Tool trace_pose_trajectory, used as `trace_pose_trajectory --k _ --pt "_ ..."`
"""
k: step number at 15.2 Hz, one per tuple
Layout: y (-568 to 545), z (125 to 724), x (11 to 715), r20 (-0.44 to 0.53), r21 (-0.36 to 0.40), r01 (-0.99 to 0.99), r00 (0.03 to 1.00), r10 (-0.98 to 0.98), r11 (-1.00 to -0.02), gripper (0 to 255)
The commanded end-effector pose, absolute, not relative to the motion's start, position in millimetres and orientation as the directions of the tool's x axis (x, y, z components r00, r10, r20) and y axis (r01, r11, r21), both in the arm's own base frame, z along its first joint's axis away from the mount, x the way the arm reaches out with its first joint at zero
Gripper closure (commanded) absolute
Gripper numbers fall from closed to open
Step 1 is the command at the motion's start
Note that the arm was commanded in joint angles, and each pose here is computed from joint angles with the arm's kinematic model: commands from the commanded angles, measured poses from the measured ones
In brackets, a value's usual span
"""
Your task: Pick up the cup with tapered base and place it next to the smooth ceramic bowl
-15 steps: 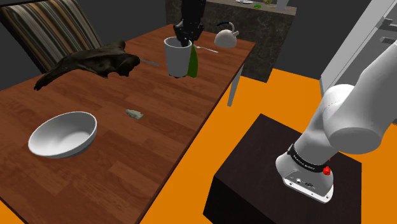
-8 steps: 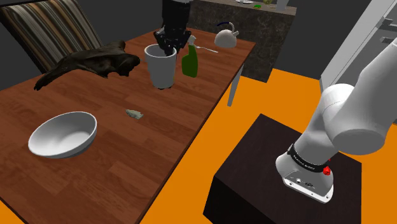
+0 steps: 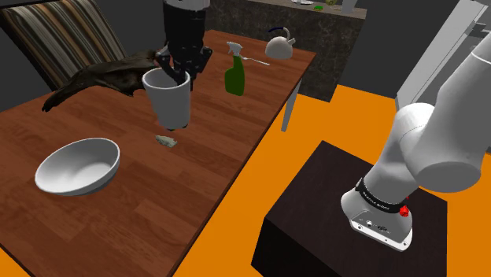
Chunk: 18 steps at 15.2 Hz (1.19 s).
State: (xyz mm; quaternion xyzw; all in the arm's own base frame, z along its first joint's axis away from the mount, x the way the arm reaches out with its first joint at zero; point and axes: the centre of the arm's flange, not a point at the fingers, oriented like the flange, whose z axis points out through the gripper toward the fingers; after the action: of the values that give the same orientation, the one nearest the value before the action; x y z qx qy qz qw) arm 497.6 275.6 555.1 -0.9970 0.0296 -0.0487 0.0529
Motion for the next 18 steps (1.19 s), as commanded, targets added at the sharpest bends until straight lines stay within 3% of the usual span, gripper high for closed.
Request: trace_pose_trajectory --k 1,18 --pt "303 556 491 0.094 -0.109 -0.055 0.993 -0.066 -0.992 255" --pt "502 546 459 0.094 -0.109 -0.055 0.993 -0.066 -0.992 255"
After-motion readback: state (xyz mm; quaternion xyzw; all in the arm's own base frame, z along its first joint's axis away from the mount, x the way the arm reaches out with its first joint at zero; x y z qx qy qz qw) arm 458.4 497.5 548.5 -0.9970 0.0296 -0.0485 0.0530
